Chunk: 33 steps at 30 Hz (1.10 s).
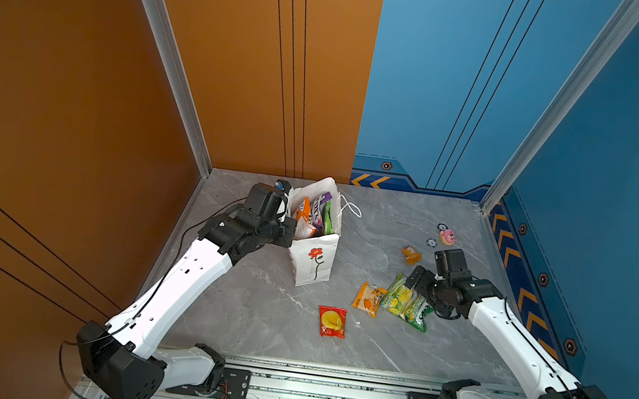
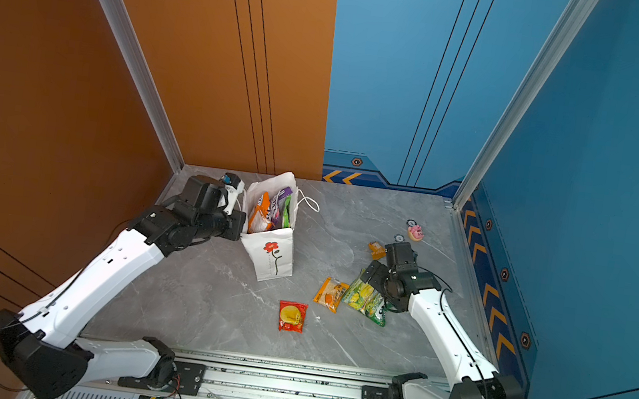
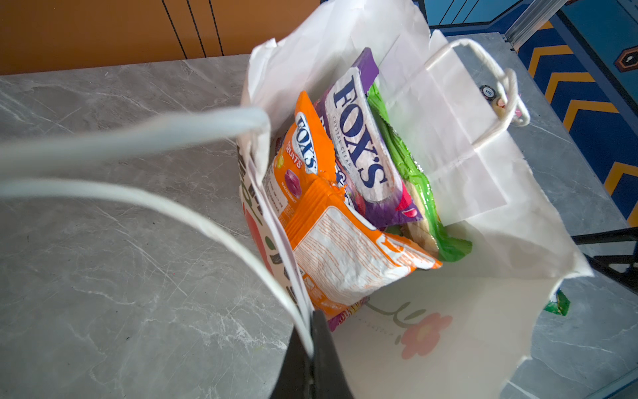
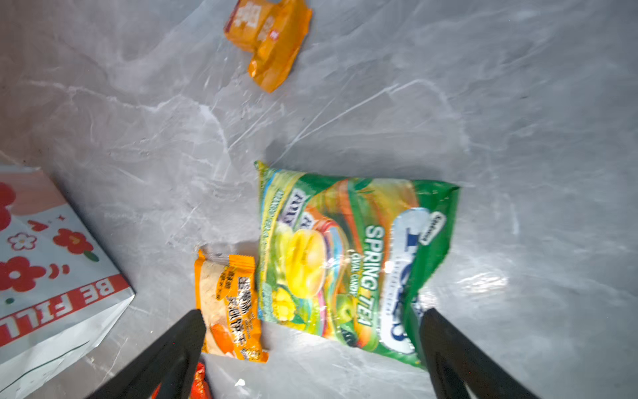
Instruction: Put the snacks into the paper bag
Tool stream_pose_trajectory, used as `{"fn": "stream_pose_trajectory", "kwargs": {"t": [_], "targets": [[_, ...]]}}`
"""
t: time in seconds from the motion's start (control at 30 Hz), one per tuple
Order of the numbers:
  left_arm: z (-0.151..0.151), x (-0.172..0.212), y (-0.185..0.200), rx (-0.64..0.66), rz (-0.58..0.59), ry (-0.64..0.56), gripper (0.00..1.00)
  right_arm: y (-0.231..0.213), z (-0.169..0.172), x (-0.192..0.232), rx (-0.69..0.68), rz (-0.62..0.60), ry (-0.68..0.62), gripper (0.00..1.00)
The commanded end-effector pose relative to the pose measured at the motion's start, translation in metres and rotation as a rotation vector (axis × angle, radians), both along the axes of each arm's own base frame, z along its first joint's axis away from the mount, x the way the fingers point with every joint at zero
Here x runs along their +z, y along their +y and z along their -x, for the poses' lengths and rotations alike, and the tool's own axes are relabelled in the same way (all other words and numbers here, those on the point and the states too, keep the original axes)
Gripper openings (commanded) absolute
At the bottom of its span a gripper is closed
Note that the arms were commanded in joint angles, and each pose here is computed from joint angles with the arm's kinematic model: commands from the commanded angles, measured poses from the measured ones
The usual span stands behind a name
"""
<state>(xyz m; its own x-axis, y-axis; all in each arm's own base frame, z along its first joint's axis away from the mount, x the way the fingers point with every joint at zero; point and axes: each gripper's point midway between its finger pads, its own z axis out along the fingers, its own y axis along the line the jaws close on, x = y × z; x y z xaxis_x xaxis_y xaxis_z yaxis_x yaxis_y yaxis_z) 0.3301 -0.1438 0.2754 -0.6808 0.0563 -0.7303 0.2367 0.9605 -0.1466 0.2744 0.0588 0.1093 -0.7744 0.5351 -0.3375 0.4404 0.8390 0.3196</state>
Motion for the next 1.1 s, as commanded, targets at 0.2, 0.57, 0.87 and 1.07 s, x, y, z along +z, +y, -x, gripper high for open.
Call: {"fn": "stream_pose_trajectory", "kwargs": {"t": [0.2, 0.57, 0.87, 1.07], "targets": [[-0.007, 0.025, 0.002, 0.015, 0.027, -0.095, 0.0, -0.024, 0.036, -0.042, -0.051, -0.023, 0.145, 0.89], [-0.007, 0.024, 0.002, 0.015, 0.026, -0.093, 0.0, -0.016, 0.041, -0.065, -0.048, -0.073, 0.172, 0.63], [-0.007, 0.023, 0.0, 0.012, 0.026, -0.09, 0.0, -0.011, 0.041, -0.077, -0.037, -0.089, 0.198, 0.51], [-0.007, 0.023, 0.0, 0.011, 0.026, -0.089, 0.0, -0.01, 0.043, -0.089, -0.028, -0.089, 0.233, 0.45]]}}
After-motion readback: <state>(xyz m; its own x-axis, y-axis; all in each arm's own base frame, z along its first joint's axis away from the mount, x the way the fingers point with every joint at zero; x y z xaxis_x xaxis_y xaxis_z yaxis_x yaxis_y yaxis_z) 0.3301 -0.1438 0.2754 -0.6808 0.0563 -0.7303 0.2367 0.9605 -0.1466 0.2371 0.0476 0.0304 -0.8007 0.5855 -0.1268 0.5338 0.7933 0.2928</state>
